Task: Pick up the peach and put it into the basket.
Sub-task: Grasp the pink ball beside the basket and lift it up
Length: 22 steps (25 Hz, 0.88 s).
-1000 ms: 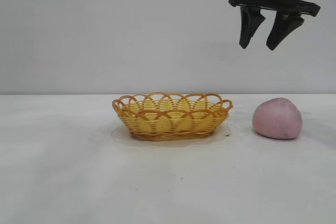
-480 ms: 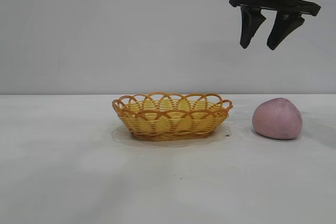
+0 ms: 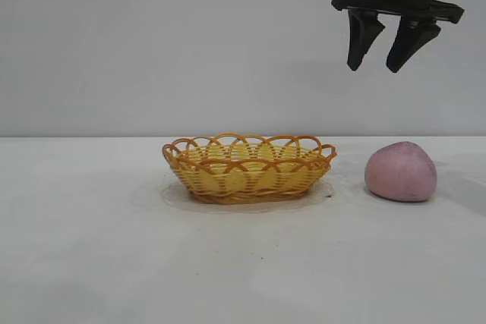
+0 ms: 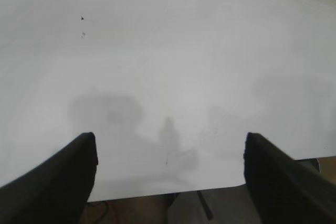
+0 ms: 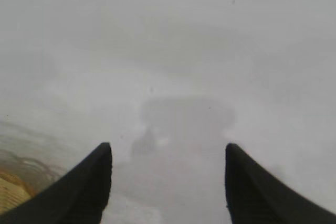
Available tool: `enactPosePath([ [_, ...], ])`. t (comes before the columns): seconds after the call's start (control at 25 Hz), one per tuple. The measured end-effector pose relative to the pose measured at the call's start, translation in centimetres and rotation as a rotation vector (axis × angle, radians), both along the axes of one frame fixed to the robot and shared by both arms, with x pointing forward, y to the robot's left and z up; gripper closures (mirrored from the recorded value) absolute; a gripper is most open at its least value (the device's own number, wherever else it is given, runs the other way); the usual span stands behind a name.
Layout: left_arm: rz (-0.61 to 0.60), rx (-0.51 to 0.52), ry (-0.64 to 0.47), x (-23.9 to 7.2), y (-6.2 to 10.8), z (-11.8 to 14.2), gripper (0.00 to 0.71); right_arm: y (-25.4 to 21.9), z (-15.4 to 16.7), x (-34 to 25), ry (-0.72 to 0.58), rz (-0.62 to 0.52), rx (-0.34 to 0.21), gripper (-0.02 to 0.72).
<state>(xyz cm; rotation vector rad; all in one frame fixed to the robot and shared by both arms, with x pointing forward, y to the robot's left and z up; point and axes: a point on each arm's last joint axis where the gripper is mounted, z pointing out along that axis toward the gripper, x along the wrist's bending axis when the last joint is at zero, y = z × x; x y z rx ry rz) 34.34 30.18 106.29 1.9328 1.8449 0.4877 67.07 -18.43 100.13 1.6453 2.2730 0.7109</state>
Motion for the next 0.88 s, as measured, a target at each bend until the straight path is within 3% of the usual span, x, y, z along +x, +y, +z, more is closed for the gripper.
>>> enactPosePath([
  [0.52,-0.026,0.041,-0.237,-7.1,-0.8,-1.9,0.165,-0.1,-0.1,-0.1,0.007,0.009,-0.021,0.300],
  [0.88,-0.003,0.076,-0.493,-11.2,-1.0,-1.7,0.165,-0.2,-0.2,-0.3,0.039,0.011,-0.023,0.300],
])
